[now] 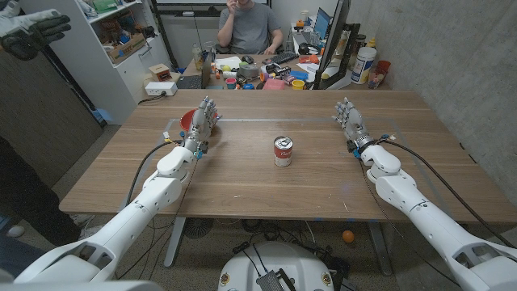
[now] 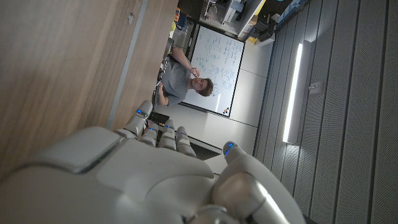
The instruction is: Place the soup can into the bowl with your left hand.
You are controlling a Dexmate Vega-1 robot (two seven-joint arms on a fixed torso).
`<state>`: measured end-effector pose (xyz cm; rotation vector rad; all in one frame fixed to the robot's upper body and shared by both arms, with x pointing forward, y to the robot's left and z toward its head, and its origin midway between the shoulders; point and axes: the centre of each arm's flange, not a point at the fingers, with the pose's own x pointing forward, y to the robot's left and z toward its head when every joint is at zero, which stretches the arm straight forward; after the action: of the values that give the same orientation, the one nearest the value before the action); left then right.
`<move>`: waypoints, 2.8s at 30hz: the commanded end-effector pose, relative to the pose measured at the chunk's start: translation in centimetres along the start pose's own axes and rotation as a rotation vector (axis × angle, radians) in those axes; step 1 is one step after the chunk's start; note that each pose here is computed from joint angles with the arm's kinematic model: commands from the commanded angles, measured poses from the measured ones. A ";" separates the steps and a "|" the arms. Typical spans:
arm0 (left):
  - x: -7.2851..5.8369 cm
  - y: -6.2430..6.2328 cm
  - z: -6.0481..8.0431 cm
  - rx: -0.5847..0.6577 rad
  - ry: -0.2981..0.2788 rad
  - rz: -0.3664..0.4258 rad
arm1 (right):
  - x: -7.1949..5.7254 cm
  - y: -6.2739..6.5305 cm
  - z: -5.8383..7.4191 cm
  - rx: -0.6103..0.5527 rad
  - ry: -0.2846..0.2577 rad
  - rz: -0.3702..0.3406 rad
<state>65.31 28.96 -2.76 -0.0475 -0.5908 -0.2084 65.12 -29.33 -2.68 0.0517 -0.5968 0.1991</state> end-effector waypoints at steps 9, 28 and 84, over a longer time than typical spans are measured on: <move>0.2 -1.2 3.2 0.170 -0.035 -0.027 | -0.9 0.1 0.0 -0.010 -0.003 0.018; 1.1 -7.6 12.4 0.618 -0.117 -0.262 | -1.6 0.3 0.7 -0.030 -0.022 0.042; 0.6 -22.4 23.9 1.357 -0.353 -0.799 | -1.7 -1.6 0.2 -0.014 -0.063 0.017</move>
<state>49.27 11.20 16.80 1.3531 -0.9990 -0.4547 63.97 -30.81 -3.33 0.0327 -0.6596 0.2197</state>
